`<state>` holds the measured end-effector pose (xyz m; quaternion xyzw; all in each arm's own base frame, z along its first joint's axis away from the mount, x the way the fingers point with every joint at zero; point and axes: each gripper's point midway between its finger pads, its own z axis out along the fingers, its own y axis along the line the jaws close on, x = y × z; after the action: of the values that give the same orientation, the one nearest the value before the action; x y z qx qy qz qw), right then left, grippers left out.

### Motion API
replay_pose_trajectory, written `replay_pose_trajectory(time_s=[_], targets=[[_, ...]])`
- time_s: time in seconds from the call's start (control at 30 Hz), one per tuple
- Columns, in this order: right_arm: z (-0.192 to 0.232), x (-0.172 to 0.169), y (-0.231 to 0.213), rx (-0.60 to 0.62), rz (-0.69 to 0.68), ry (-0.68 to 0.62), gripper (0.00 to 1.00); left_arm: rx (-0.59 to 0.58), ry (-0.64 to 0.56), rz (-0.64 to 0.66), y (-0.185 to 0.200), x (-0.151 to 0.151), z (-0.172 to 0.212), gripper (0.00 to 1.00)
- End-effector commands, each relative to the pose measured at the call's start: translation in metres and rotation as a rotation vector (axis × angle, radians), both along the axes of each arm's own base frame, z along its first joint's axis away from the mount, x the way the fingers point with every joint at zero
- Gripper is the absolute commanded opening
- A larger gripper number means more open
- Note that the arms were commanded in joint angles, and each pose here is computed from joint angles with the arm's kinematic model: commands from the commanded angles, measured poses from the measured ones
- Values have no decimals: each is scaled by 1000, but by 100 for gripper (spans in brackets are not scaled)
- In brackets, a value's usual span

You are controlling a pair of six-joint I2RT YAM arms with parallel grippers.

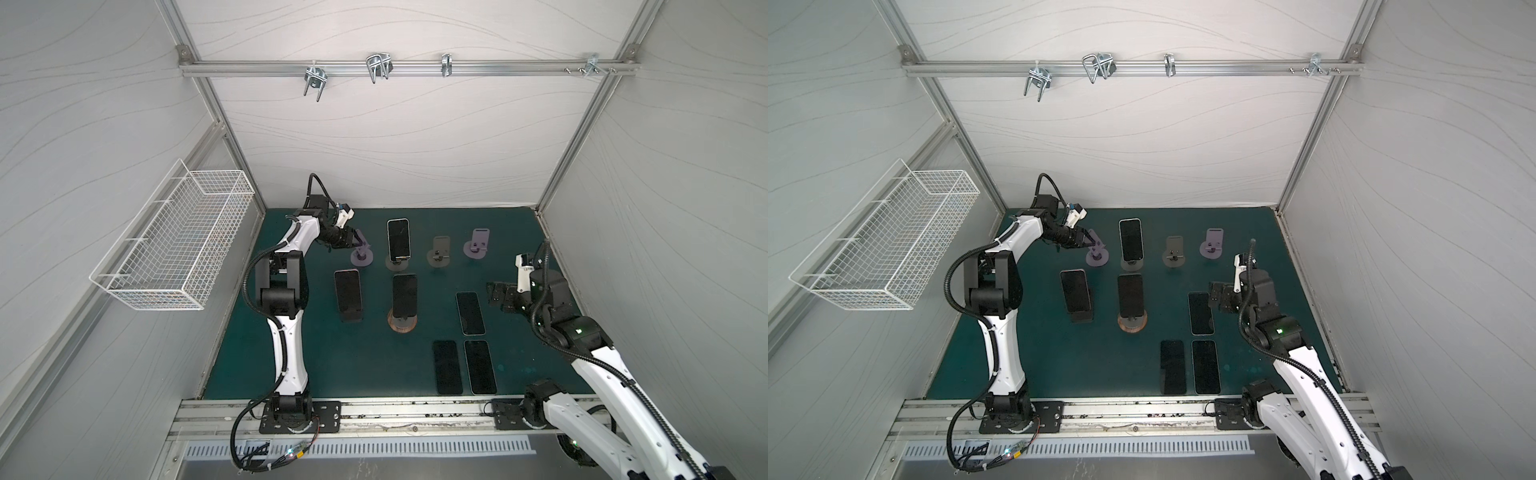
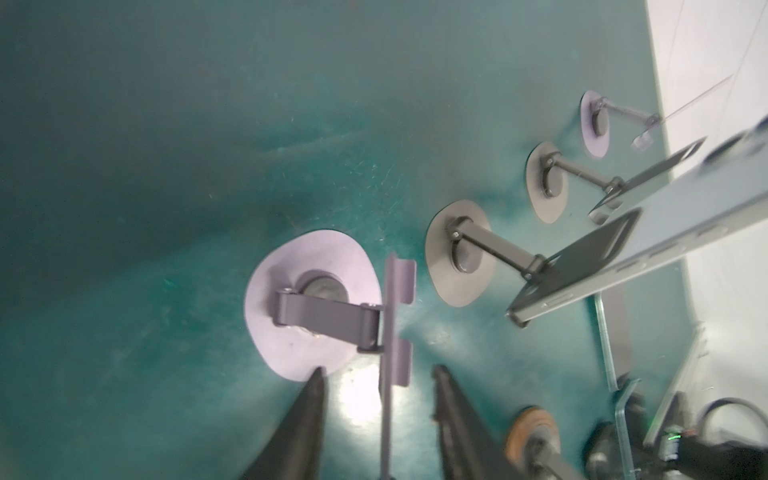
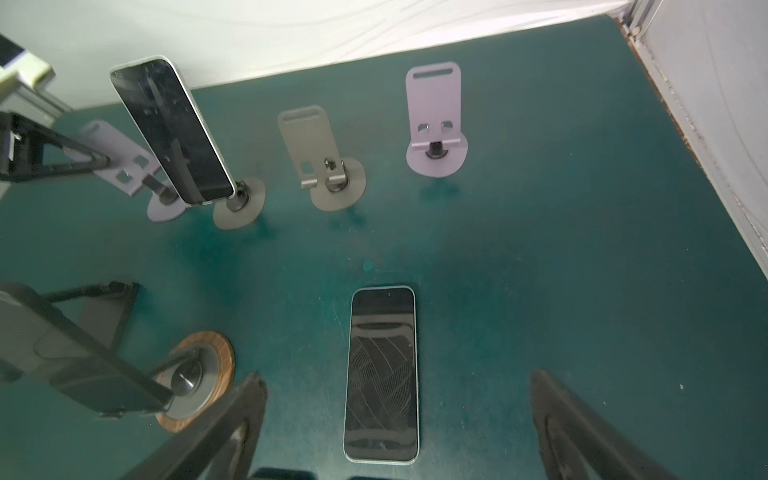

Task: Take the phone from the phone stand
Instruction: 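Move the left gripper over the pink-edged phone on the black stand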

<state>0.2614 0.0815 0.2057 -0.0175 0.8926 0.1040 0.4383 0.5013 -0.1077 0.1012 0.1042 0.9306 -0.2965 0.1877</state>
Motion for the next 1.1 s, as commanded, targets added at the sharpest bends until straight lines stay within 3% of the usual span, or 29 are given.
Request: replay_pose_trajectory(time_s=[0.0, 0.17, 0.2, 0.23, 0.27, 0.7, 0.9, 1.07], targets=[[3, -1, 5, -32, 42, 41, 99, -2, -47, 9, 5, 4, 25, 60], [3, 3, 19, -66, 70, 44, 99, 4, -68, 67, 24, 1, 49, 75], [4, 4, 21, -77, 67, 45, 99, 1, -71, 90, 31, 0, 55, 82], [5, 6, 24, -82, 64, 45, 99, -1, -70, 110, 37, 0, 60, 95], [6, 8, 28, -84, 69, 40, 99, -4, -69, 137, 45, -2, 66, 100], [-4, 45, 33, -158, -29, -6, 99, 66, -71, 323, 73, -85, 123, 100], [-10, 59, 29, -182, -99, 11, 99, 407, -108, 500, 86, -129, 114, 100], [-10, 64, 33, -129, -133, 23, 99, 443, -177, 591, 84, -159, 125, 100]])
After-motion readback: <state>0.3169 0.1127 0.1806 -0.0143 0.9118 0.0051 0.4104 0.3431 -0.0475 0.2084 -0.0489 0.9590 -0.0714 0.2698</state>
